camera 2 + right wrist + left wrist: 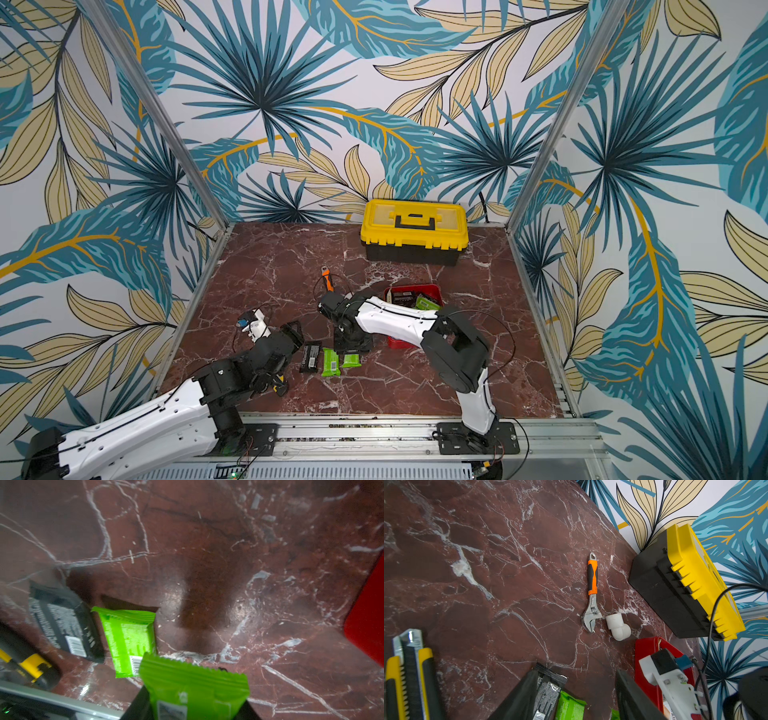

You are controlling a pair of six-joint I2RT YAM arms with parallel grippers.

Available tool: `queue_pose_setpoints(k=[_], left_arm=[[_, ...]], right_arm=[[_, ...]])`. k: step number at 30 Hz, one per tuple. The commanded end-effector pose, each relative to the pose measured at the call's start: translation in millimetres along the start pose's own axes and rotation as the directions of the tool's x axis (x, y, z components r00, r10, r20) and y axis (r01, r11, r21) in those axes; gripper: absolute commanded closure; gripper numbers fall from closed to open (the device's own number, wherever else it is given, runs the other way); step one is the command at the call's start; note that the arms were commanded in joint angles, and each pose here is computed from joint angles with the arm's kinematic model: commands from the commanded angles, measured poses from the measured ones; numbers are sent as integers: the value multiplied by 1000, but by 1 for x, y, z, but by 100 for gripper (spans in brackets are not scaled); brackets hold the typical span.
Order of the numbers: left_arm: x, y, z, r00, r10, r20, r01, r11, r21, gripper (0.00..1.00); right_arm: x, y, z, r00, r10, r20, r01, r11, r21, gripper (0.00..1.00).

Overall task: Take the cookies out of the storage box
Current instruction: Place the cookie at the center of the board.

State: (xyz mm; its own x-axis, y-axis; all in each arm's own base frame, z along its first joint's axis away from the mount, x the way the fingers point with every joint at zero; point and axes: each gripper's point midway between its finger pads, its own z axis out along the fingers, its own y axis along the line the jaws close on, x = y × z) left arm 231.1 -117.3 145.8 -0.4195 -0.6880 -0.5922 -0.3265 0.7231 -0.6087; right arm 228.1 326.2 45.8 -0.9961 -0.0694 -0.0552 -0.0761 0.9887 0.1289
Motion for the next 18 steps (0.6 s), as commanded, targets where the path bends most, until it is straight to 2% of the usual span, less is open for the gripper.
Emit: queue_pose_setpoints(k=[1, 10, 14, 18], left_arm=[[1, 22, 1, 1000, 7, 12, -7, 999, -53, 36], [-1, 30, -4, 1000, 9, 18, -8, 998, -55, 36], [0, 31, -3, 1000, 14, 10, -13, 998, -55, 36], [3, 30, -4, 1000, 20, -6, -20, 999, -47, 36]], right_arm=[[3, -9, 7, 1000, -4, -7, 4, 997, 71, 66], [-2, -1, 19, 1000, -18, 1, 18, 997, 79, 64], [-3, 0, 22, 1000, -20, 7, 20, 996, 87, 56], [-7, 2, 10, 999, -29, 44, 25, 997, 76, 49]])
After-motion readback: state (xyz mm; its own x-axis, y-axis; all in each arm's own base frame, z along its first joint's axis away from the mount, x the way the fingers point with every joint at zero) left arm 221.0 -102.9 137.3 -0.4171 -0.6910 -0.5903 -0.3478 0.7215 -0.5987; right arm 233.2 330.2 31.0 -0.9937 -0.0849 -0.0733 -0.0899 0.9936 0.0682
